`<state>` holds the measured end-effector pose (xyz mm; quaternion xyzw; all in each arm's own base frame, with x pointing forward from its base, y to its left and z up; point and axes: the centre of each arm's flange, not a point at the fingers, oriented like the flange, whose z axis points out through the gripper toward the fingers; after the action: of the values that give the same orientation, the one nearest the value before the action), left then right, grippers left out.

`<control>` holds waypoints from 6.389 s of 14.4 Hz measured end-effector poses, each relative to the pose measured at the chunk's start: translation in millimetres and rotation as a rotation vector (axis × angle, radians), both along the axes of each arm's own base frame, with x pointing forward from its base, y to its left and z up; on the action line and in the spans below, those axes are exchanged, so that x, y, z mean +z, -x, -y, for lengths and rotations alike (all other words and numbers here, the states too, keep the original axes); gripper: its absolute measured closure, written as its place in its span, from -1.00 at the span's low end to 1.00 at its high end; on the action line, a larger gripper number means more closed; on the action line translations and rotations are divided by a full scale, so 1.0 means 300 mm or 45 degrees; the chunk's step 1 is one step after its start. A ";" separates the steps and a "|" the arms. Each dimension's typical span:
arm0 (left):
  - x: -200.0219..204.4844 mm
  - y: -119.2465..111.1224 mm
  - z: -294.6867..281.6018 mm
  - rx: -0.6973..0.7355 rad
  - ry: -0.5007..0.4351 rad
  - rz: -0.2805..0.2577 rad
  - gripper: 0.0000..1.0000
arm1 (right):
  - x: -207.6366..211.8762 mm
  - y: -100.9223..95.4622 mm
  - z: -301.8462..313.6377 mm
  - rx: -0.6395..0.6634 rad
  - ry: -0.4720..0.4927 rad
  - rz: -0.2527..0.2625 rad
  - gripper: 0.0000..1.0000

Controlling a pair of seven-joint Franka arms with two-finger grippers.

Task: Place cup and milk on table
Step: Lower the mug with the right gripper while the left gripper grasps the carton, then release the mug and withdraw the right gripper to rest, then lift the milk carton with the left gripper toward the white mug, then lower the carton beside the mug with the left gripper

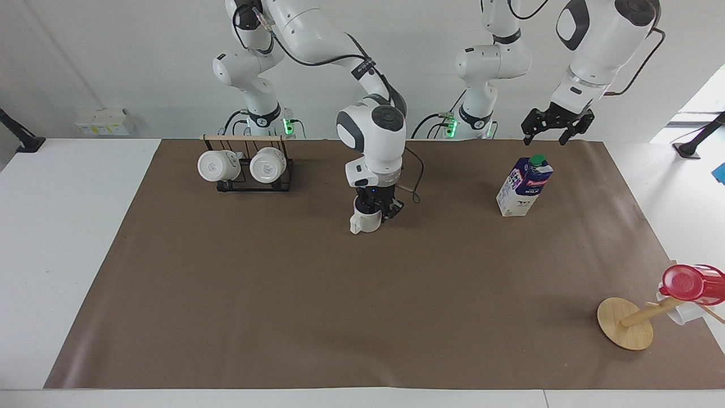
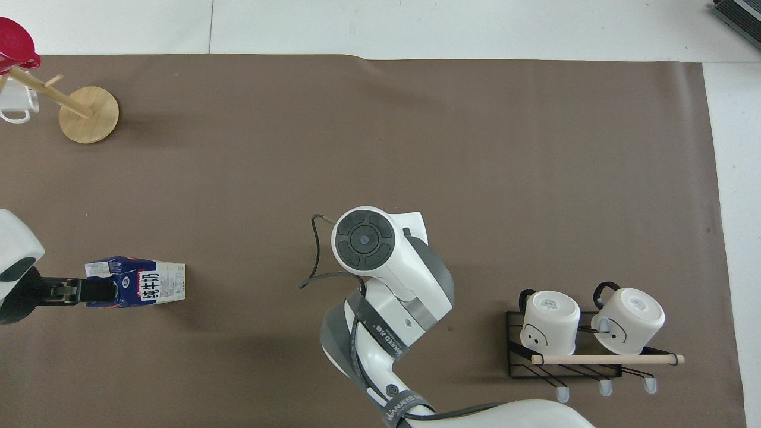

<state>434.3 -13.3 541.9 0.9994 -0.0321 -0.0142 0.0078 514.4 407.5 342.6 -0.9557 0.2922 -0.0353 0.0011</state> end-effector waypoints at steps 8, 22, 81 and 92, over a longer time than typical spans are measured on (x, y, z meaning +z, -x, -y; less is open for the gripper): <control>-0.091 -0.009 -0.010 -0.048 0.002 0.060 -1.00 | 0.383 -0.025 0.142 0.053 -0.071 0.073 -1.00; -0.235 -0.012 -0.031 -0.083 0.001 0.135 -1.00 | 0.680 -0.112 0.855 0.314 -0.001 -0.094 -1.00; -0.216 -0.047 0.936 0.266 0.082 0.159 0.03 | 1.081 -0.036 1.478 0.606 0.003 -0.071 -1.00; -0.281 -0.021 1.021 0.208 0.060 0.147 -0.06 | 1.073 -0.030 1.484 0.602 -0.001 -0.079 -1.00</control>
<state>440.7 -319.7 457.5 0.9973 0.0487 0.0450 0.0304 523.4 -37.7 664.5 -0.9982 0.0602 -0.0047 0.0007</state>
